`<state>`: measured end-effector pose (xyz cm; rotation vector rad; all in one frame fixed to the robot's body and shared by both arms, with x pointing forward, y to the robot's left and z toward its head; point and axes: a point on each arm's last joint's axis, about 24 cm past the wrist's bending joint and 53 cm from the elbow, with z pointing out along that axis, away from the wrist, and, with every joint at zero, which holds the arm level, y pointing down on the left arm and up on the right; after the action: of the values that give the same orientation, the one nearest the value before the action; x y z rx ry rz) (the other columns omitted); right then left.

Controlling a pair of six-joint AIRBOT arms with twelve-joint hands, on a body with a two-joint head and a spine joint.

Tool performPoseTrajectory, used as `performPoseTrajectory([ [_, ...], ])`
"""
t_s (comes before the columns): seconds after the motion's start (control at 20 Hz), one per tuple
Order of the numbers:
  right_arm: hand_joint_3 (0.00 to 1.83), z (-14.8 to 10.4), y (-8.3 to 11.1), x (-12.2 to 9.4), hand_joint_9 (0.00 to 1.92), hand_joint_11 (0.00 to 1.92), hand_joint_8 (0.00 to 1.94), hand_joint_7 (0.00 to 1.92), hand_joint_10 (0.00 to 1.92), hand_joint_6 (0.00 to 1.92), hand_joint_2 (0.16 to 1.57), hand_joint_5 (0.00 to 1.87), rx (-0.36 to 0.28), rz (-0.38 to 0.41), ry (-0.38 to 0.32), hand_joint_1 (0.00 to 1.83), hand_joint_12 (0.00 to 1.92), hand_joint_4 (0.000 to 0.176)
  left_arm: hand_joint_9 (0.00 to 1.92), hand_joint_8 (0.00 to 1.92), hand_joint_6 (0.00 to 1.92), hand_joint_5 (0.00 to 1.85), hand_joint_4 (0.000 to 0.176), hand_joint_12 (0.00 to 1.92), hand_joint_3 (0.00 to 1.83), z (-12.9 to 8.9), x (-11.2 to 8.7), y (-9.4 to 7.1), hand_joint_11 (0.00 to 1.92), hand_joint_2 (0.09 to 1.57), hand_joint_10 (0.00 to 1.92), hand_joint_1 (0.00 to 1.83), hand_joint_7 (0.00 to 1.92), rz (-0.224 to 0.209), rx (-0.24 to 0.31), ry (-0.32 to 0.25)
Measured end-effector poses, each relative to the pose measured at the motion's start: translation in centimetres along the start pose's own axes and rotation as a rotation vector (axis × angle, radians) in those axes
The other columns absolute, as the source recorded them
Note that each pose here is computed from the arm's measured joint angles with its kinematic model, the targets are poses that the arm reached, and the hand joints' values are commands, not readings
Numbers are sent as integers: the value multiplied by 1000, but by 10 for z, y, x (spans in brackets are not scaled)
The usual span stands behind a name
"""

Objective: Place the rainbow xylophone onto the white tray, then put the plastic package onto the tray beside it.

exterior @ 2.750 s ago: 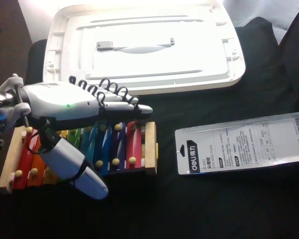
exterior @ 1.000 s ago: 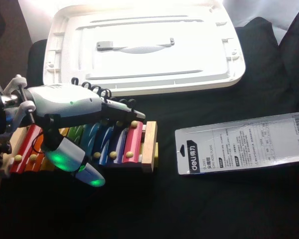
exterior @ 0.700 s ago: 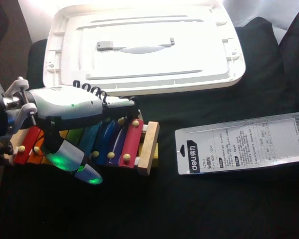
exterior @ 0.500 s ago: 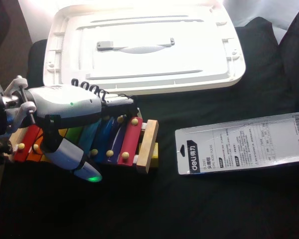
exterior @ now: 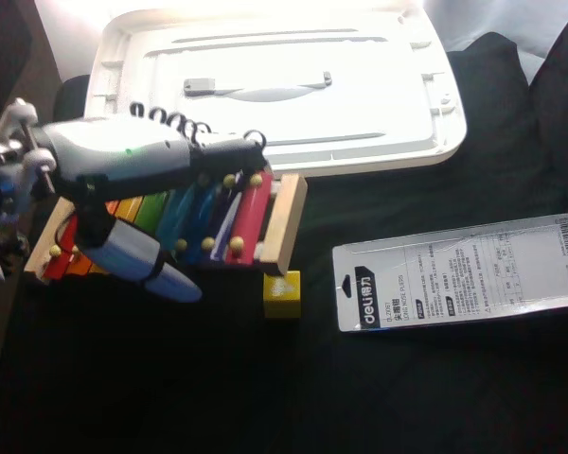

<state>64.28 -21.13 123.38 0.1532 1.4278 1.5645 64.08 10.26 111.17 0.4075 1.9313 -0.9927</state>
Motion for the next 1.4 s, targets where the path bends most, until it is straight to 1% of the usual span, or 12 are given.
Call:
performPoseTrajectory([
  [0.05, 9, 0, -1, 1, 6, 21, 1, 154, 2, 2, 905, 292, -1, 0, 3, 683, 11, 0, 400, 1292, 1393, 141, 64, 1456, 1, -2, -11, -2, 307, 1168, 1238, 1117, 299, 2, 7, -23],
  [0.1, 12, 1, -2, 2, 6, 20, 0, 152, 2, 0, 915, 287, 0, 3, 3, 689, 11, 0, 412, 1518, 1430, 116, 28, 1564, 2, -2, -18, -4, 335, 1271, 1348, 1234, 546, 7, 11, -37],
  [0.15, 15, 1, -2, 3, 15, 31, 1, 154, 5, 0, 926, 285, -1, 4, 6, 695, 16, 0, 353, 1401, 1386, 115, 19, 1589, 0, -3, -28, -8, 255, 1216, 1391, 1114, 331, 17, 23, -58],
  [0.25, 18, 1, -2, 4, 20, 52, 4, 153, 5, 1, 951, 285, -2, 6, 6, 721, 26, 0, 324, 1391, 1400, 145, 0, 1587, 0, -4, -50, -18, 232, 1203, 1445, 1043, 281, 50, 45, -99],
  [0.45, 0, 1, -2, 4, 30, 44, 1, 136, 2, 2, 953, 289, -2, 6, 6, 699, 32, 0, 388, 1365, 1221, 200, 0, 1603, 1, -8, -66, -28, 334, 1208, 1389, 945, 321, 91, 67, -108],
  [0.5, 0, 1, -2, 4, 22, 36, 0, 128, 0, 0, 935, 279, -2, 6, 6, 696, 29, 0, 384, 1385, 1285, 228, 0, 1603, 0, -9, -67, -29, 317, 1196, 1376, 922, 322, 88, 70, -104],
  [0.6, 0, 1, -2, 4, 15, 21, 1, 128, 0, 2, 935, 281, -2, 6, 5, 670, 25, 0, 359, 1373, 1534, 170, 0, 1523, 0, -13, -71, -28, 293, 1109, 1377, 1202, 291, 97, 69, -103],
  [0.95, 2, 3, -4, 8, 30, 54, 4, 135, 6, 5, 941, 297, -5, 14, 7, 702, 45, 0, 436, 1496, 1682, 129, 0, 1588, 0, -27, -104, -42, 376, 1148, 1499, 1103, 337, 184, 74, -157],
  [1.0, 0, 4, -5, 8, 36, 64, 3, 128, 7, 7, 934, 304, -8, 15, 7, 729, 51, 0, 478, 1543, 1575, 132, 0, 1581, 16, -24, -111, -44, 395, 1253, 1430, 1230, 574, 194, 76, -170],
  [1.1, 0, 7, -5, 8, 26, 67, 0, 120, 2, 4, 923, 299, -11, 19, 2, 739, 53, 0, 467, 1516, 1481, 173, 0, 1588, 6, -18, -123, -41, 368, 1258, 1402, 1286, 645, 204, 58, -191],
  [1.15, 0, 8, -2, 8, 32, 70, 3, 126, 3, 3, 928, 301, -21, 18, 1, 791, 56, 0, 400, 1461, 1376, 214, 0, 1652, 0, -13, -128, -39, 314, 1141, 1488, 1231, 335, 203, 52, -200],
  [1.4, 0, 11, 0, 12, 52, 106, 1, 125, 8, 3, 909, 291, -34, 21, 10, 772, 75, 0, 434, 1253, 1074, 283, 0, 1499, 0, 16, -135, -24, 335, 1127, 1290, 1083, 356, 209, -1, -200],
])
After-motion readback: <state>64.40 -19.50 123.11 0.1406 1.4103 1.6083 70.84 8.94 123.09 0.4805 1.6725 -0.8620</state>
